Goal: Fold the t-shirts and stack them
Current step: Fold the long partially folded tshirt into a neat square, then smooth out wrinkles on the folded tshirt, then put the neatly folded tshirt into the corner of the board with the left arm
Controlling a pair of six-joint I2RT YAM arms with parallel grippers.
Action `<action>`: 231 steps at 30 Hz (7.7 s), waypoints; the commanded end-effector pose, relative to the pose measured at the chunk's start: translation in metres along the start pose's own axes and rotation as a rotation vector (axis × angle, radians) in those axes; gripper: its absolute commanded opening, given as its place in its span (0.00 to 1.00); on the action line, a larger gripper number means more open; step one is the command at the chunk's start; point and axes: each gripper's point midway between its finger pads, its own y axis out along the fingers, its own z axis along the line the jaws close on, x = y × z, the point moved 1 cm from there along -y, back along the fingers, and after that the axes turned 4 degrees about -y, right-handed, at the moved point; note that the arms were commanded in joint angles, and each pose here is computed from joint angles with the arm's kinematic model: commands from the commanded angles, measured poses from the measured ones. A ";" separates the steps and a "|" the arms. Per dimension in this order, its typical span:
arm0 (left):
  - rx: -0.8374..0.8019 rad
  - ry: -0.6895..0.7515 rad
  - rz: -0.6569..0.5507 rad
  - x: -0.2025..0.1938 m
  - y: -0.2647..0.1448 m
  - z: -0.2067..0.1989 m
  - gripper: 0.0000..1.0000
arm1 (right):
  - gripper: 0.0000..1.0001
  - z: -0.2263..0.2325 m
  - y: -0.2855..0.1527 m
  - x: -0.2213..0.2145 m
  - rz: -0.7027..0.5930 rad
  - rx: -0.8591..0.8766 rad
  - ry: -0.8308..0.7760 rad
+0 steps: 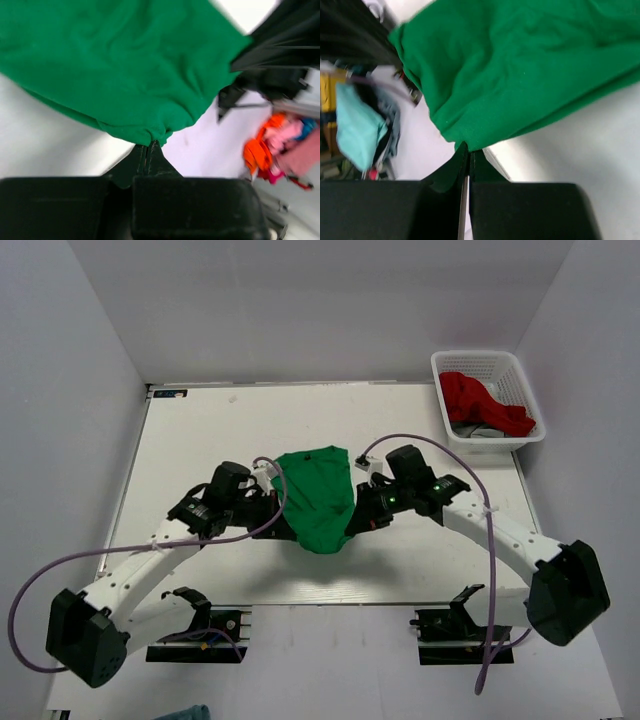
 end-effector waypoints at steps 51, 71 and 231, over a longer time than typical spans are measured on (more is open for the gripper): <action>0.329 -0.164 -0.637 0.179 -0.012 0.027 0.00 | 0.00 -0.075 0.002 0.158 -0.246 -0.119 0.059; 0.527 -0.339 -0.606 0.265 0.036 0.110 0.71 | 0.70 -0.178 0.036 0.232 -0.369 -0.339 0.230; 1.308 0.036 -0.820 0.411 -0.248 0.245 1.00 | 0.90 -0.155 -0.034 0.100 -0.390 -0.464 0.189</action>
